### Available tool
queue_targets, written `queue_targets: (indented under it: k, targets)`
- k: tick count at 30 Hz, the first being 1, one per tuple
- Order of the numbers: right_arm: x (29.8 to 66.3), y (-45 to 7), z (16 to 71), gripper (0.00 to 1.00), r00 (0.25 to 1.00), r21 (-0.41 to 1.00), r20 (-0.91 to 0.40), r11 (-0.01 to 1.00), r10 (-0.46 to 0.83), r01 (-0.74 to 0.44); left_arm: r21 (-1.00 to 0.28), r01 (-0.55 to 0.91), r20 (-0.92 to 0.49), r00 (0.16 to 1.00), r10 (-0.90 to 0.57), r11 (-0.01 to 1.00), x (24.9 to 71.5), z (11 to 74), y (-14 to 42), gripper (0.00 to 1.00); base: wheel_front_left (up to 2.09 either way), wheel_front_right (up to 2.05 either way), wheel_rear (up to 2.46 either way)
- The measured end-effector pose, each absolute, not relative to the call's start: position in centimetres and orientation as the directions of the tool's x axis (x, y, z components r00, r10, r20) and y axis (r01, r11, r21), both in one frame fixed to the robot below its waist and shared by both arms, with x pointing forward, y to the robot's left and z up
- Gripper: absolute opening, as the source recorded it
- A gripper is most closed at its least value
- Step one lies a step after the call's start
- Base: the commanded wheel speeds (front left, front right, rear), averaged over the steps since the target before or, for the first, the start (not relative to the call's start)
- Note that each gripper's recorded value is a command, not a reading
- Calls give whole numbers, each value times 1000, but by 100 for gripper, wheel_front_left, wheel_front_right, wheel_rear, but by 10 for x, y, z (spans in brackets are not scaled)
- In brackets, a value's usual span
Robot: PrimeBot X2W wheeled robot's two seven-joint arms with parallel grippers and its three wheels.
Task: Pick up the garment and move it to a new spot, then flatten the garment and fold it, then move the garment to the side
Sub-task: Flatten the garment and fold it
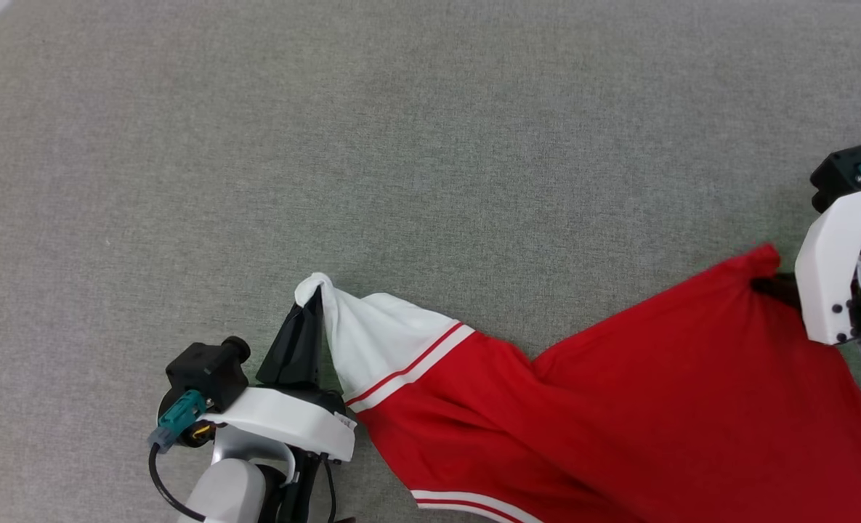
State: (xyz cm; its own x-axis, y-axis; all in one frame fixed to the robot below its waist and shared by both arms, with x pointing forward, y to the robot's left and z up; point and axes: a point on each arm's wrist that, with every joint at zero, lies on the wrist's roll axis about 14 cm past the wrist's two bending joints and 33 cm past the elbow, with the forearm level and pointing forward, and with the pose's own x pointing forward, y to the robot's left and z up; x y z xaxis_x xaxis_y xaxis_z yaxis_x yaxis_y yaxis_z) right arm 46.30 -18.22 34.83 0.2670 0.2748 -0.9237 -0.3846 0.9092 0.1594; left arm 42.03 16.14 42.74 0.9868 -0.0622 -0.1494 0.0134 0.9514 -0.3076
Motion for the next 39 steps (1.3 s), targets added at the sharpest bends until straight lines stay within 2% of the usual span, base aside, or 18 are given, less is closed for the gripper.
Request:
queue_targets:
  k: [4,8,14,20,25,32,39]
  targets:
    - [465,-178,356,0,306,168,-905,909,296,-381,-312,7,-131,990,-51,950,420,434,165,0,0,0,0]
    - [479,-178,380,0,426,161,-848,918,317,-363,-303,29,-76,996,-55,952,425,454,167,0,0,0,0]
    - [512,-195,442,0,652,89,-703,944,285,-318,-261,120,60,992,-108,958,454,509,165,0,0,0,0]
    - [528,-218,495,0,793,13,-570,968,213,-250,-198,201,146,974,-174,959,497,565,158,0,0,0,0]
    - [548,-232,548,0,899,-28,-406,981,162,-190,-158,212,175,967,-184,964,535,601,157,0,0,0,0]
    - [589,-243,613,0,974,-53,-198,992,106,-118,-93,182,260,954,-152,979,587,664,164,0,0,0,0]
    - [616,-244,675,0,997,-76,-27,994,76,-78,-5,140,377,917,-128,990,620,729,174,0,0,0,0]
